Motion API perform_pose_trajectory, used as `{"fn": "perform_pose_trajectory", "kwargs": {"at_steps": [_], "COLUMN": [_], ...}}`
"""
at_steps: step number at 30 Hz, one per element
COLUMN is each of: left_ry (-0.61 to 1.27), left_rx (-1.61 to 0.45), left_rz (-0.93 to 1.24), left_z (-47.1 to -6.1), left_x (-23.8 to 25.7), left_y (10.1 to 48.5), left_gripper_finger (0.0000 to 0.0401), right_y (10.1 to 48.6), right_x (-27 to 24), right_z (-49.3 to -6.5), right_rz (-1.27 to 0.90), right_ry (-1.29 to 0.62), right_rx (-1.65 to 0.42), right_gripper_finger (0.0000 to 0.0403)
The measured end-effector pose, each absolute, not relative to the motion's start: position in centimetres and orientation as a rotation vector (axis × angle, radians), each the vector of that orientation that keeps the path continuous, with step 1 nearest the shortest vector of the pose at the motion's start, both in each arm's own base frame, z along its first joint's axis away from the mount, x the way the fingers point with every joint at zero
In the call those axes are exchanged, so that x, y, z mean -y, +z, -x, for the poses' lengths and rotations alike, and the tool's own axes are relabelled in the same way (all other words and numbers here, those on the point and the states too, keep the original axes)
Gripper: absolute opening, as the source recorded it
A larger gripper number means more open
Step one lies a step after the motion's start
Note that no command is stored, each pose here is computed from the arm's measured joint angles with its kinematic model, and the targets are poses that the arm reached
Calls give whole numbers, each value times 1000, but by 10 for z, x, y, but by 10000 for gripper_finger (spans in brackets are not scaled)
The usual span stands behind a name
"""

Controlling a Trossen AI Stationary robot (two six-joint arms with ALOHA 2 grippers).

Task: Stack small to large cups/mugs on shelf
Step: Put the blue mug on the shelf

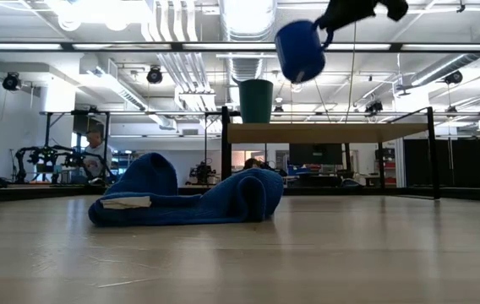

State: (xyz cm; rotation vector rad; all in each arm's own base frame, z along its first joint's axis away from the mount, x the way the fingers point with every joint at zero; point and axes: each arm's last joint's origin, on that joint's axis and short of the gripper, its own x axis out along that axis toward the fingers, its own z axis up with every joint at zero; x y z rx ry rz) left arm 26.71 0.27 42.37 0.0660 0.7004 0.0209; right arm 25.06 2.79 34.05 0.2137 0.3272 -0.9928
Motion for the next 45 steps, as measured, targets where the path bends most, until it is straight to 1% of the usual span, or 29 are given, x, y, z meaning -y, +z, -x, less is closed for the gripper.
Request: {"fn": "perform_pose_trajectory", "kwargs": {"at_steps": [4, 8, 15, 19, 33, 38, 45], "left_ry": [21, 21, 21, 21, 18, 18, 17], "left_rx": [-692, -692, -692, -692, -692, -692, -692], "left_rz": [-66, -66, -66, -66, -72, -72, -72], "left_z": [-268, -268, -268, -268, -268, -268, -268], "left_x": [-3, -3, -3, -3, -3, -3, -3], "left_y": [424, 424, 424, 424, 424, 424, 424], "left_gripper_finger": [111, 111, 111, 111, 111, 111, 111], "right_y": [315, 302, 272, 257, 243, 243, 243], "right_x": [-28, -26, -22, -20, -11, -2, 4], "right_z": [-257, -258, -252, -247, -244, -244, -247], "right_rz": [-204, -189, -266, -235, -150, -156, -181], "right_ry": [-1108, -1205, -1236, -1258, -1308, -1360, -1373], "right_rx": [-274, -177, -174, -186, -176, -139, -124], "right_gripper_finger": [54, 54, 54, 54, 54, 54, 54]}}
